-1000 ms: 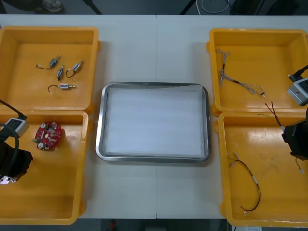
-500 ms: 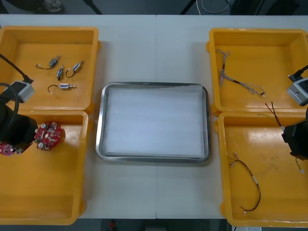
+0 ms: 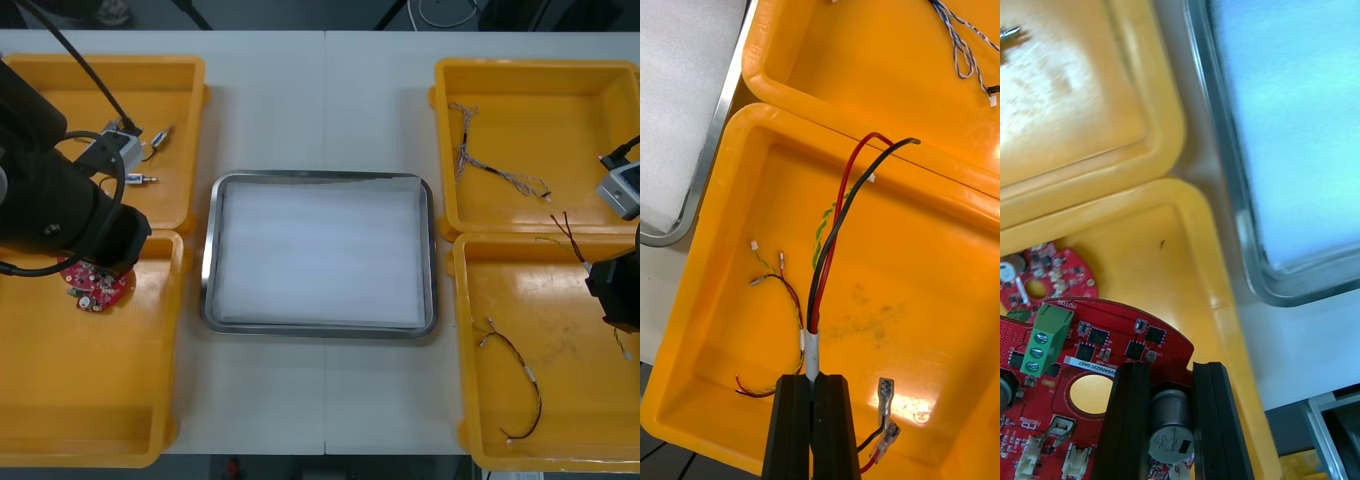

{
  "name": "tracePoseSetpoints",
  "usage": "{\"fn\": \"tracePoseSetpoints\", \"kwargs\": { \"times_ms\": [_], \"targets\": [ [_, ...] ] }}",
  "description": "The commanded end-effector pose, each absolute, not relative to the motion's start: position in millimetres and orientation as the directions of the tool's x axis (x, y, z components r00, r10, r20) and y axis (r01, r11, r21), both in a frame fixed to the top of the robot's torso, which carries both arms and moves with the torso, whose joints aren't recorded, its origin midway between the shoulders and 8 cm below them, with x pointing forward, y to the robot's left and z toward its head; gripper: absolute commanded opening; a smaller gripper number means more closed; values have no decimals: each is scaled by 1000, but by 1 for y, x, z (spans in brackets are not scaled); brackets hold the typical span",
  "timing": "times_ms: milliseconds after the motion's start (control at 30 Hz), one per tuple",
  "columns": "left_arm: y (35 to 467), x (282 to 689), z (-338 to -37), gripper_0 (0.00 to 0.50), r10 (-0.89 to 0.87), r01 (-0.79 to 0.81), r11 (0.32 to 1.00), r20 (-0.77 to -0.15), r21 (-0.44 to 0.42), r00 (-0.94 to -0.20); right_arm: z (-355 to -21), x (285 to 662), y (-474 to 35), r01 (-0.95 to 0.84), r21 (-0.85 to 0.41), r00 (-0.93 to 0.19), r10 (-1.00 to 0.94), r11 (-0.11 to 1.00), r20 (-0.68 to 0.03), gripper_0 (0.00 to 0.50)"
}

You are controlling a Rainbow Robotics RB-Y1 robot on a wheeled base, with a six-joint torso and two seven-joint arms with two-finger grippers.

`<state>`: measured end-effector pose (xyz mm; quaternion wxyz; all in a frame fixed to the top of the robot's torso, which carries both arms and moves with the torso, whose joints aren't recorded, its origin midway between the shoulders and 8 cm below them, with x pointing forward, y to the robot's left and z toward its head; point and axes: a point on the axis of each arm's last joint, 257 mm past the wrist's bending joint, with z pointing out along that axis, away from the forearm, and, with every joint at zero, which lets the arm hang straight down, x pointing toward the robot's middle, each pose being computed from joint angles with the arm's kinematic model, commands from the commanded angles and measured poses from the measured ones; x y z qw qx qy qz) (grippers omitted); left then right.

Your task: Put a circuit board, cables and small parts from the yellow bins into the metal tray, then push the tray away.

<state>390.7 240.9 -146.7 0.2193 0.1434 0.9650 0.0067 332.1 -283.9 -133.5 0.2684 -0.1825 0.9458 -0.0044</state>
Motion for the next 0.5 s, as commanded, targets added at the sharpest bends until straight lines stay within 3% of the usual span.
{"fn": "tracePoseSetpoints", "kwargs": {
  "times_ms": [33, 500],
  "targets": [
    [195, 401, -126, 0, 206, 233, 972, -479, 3, -853, -129, 330, -278, -365, -127, -771, -376, 922, -514, 0],
    [110, 417, -155, 0, 262, 304, 952, -468, -16, -844, -128, 330, -278, -365, -128, -770, -376, 922, -516, 0]
  ]
}}
